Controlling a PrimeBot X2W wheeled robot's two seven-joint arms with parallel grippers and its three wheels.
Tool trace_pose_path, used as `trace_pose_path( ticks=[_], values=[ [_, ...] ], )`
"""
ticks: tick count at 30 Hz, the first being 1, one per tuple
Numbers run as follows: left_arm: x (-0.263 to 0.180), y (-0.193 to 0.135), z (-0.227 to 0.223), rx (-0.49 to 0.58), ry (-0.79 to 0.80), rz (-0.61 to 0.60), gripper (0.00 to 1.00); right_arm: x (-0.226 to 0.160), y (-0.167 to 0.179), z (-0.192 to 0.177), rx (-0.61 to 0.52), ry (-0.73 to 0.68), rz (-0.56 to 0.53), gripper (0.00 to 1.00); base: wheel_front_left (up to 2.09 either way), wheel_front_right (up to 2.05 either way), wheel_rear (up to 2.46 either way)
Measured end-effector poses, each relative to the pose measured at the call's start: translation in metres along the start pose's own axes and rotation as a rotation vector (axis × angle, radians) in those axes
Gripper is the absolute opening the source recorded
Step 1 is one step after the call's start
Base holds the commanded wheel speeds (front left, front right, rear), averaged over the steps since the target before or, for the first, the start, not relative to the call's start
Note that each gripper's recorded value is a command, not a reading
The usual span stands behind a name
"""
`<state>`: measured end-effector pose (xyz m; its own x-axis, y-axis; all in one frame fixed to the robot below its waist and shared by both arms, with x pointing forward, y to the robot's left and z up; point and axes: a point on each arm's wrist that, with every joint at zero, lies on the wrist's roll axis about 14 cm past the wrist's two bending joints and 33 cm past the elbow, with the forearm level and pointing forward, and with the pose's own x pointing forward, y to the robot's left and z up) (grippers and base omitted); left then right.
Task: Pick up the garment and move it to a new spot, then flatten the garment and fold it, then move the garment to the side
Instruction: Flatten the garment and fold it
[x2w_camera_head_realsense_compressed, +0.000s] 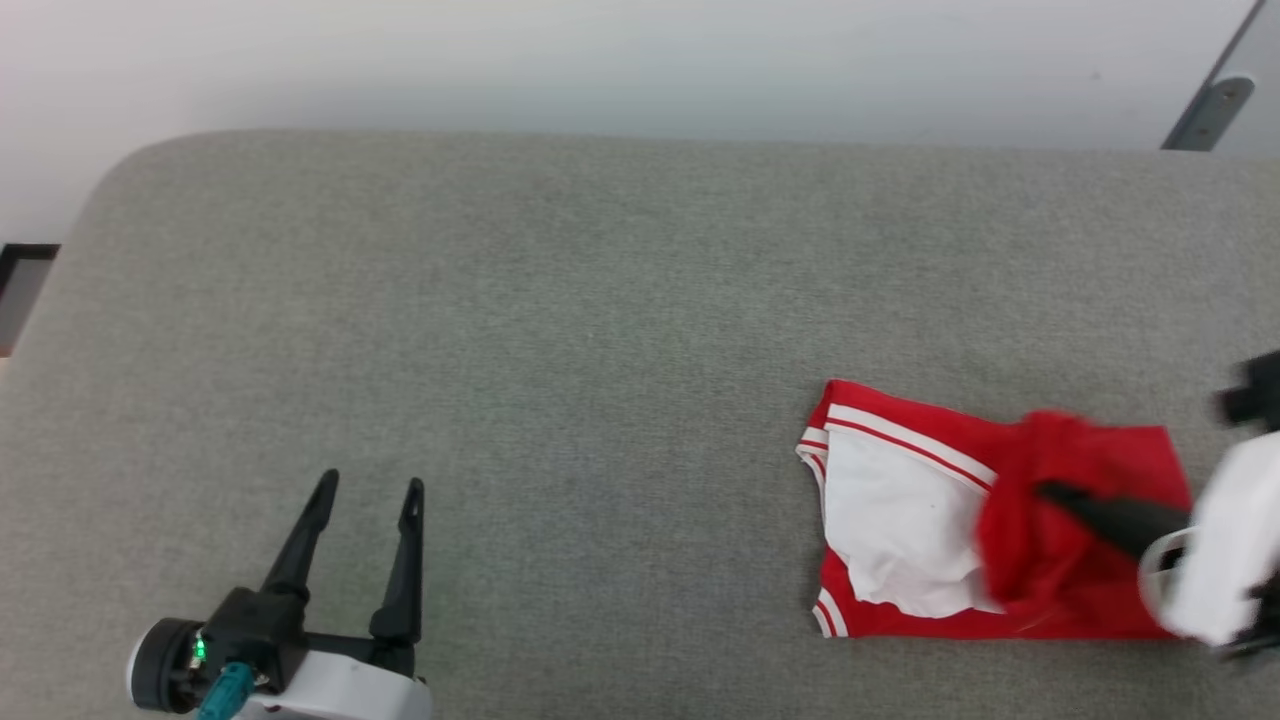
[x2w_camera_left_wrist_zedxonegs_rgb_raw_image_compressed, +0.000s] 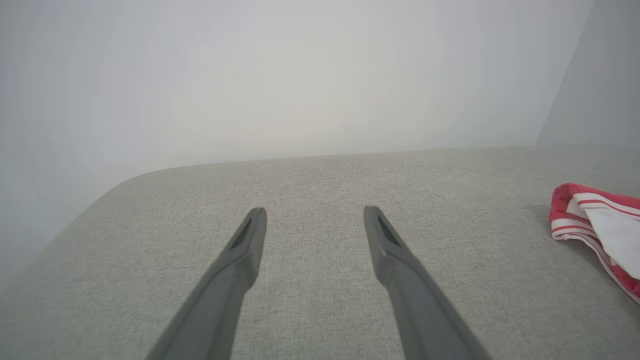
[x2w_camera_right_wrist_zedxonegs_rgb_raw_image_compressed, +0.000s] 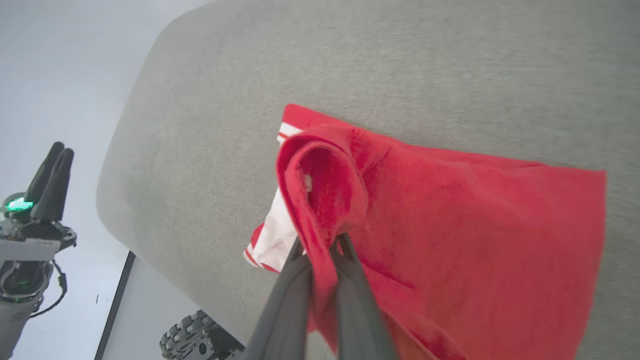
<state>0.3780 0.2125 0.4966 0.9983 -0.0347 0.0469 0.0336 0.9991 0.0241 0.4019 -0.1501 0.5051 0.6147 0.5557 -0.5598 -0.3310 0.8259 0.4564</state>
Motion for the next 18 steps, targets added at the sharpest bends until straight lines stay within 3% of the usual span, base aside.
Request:
trace_pose_path(
  ticks=[8,18],
  values=[
    [-0.008,-0.001,0.004,-0.013,-0.009,0.014,1.0,0.04,0.065,-0.011,-0.102,0.085,0.167,0.0,0.0,0.0,0.0],
    [-0.001,-0.001,0.001,-0.028,-0.005,0.022,1.0,0.086,0.073,-0.019,-0.142,0.136,0.188,0.0,0.0,0.0,0.0]
  ],
)
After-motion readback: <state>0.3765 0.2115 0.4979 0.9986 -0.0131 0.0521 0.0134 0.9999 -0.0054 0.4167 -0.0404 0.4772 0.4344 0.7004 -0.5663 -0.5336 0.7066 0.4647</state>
